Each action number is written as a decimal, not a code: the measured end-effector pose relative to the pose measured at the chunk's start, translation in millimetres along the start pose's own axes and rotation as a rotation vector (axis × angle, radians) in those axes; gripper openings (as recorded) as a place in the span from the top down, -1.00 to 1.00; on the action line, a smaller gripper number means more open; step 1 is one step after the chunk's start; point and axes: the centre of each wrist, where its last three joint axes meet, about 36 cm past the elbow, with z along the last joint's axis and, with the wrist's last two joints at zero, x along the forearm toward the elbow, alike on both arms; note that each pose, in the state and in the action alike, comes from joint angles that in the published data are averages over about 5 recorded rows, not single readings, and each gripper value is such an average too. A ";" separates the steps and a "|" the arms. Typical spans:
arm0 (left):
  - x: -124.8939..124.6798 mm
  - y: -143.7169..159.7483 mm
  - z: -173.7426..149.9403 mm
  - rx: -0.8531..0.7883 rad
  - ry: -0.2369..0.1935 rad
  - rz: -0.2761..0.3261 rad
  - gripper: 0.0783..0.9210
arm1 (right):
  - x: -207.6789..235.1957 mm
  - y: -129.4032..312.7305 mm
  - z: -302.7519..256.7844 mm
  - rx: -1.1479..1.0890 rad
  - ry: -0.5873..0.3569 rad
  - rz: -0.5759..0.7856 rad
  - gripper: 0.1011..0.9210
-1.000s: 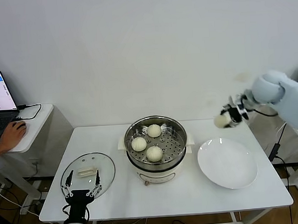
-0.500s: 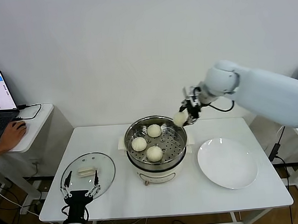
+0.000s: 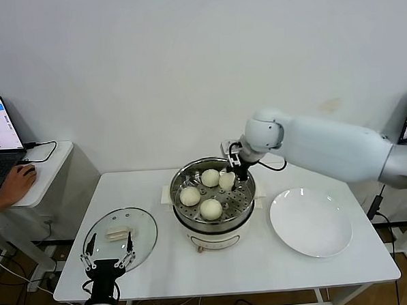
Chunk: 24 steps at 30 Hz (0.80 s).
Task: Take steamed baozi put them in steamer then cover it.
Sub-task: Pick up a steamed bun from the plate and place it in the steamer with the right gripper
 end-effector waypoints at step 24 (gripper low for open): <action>-1.5 -2.3 -0.3 0.001 -0.003 0.004 -0.77 | -1.5 2.8 13.9 -0.041 -0.022 0.035 -0.75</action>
